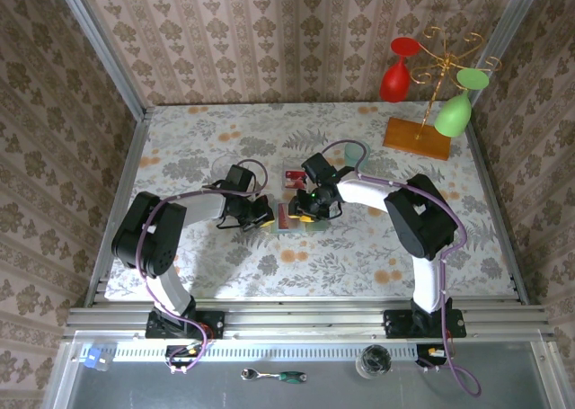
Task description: Take the credit cards out of the card holder
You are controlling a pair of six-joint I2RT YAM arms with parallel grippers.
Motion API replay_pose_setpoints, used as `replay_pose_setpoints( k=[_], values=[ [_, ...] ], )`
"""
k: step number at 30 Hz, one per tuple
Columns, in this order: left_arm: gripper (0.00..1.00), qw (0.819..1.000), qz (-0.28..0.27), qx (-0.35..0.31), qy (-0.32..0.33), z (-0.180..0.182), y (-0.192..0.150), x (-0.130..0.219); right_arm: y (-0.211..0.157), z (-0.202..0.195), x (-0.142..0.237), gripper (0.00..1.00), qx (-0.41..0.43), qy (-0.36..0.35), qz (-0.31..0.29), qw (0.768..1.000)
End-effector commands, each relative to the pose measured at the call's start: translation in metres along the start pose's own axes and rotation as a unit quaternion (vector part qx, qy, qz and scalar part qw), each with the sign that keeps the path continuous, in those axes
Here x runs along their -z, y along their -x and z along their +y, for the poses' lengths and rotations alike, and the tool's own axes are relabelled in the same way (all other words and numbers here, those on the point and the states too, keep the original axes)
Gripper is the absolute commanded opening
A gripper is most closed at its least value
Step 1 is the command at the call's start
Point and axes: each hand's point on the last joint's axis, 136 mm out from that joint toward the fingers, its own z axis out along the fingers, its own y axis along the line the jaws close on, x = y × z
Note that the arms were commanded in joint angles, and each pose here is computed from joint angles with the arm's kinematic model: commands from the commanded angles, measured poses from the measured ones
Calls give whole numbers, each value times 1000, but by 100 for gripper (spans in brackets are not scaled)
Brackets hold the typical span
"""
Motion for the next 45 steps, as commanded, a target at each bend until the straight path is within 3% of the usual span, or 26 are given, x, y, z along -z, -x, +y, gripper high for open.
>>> replay_pose_setpoints(
  k=[1, 9, 14, 24, 45],
  values=[
    [0, 1000, -6, -6, 8, 2, 4, 7, 0, -2, 7, 36, -3, -1, -8, 1000],
    [0, 999, -31, -15, -29, -24, 13, 26, 3, -1, 6, 35, -10, 10, -12, 1000],
    [8, 997, -40, -23, -69, -50, 16, 35, 4, -2, 6, 34, -16, 18, -15, 1000],
    [17, 993, -10, -14, -113, -69, 11, 12, 7, -6, 9, 31, -28, 34, -25, 999],
    [23, 998, 11, 1, -63, -56, 1, -6, 5, -13, 6, 28, -40, 47, -21, 998]
  ],
)
